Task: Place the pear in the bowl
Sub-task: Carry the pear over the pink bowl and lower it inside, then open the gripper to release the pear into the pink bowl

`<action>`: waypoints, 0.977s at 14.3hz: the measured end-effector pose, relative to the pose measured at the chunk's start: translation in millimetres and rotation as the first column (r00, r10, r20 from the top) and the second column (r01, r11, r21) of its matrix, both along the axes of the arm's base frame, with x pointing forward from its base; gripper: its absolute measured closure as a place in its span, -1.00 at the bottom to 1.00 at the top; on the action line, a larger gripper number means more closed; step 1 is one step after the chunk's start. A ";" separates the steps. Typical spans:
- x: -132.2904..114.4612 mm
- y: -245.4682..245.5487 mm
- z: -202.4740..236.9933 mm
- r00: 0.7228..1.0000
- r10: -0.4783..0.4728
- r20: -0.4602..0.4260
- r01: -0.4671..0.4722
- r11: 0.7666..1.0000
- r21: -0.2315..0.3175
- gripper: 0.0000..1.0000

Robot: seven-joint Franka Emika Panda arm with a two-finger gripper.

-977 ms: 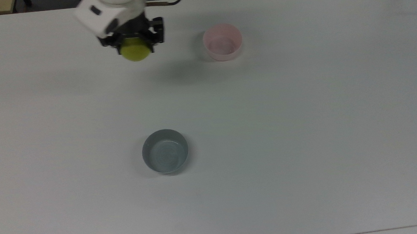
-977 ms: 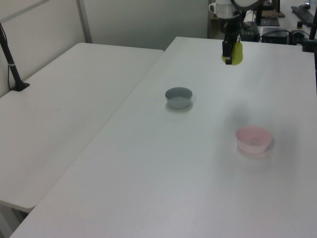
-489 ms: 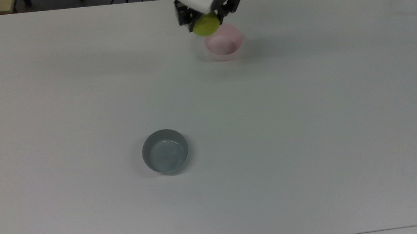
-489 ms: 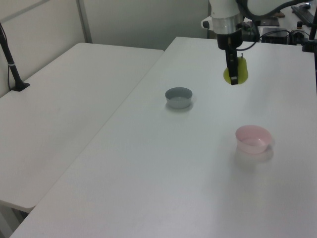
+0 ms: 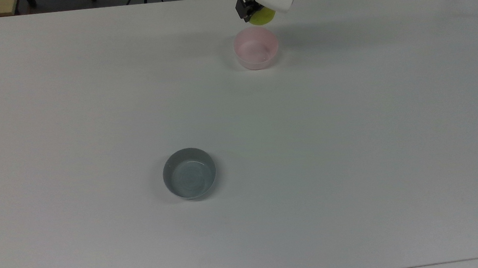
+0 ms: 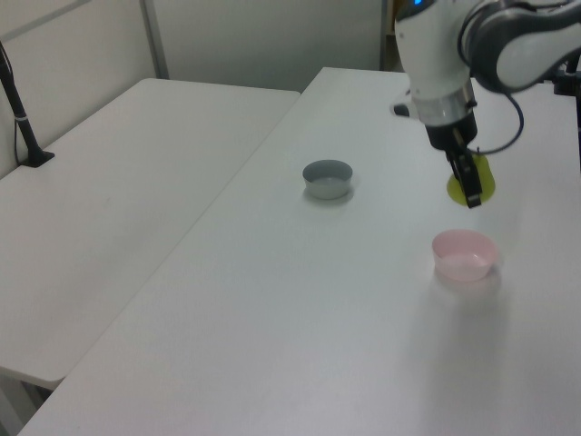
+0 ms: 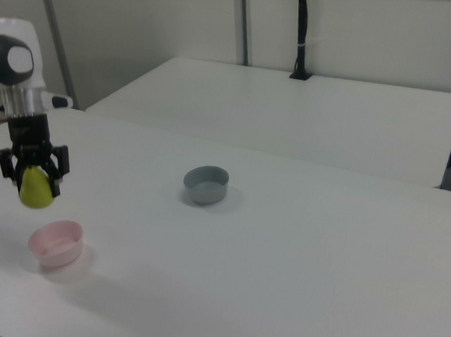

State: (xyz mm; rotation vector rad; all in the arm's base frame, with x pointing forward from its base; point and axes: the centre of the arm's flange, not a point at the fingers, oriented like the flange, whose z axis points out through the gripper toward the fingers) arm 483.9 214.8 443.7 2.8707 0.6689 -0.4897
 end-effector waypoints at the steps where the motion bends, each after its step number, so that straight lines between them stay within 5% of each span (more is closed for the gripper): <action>1: -2.3 4.7 -19.9 1.000 0.004 -0.028 -0.005 1.000 -0.031 -0.50; 14: 13.3 12.5 -114.3 0.995 0.011 -0.101 -0.020 0.996 -0.085 -0.50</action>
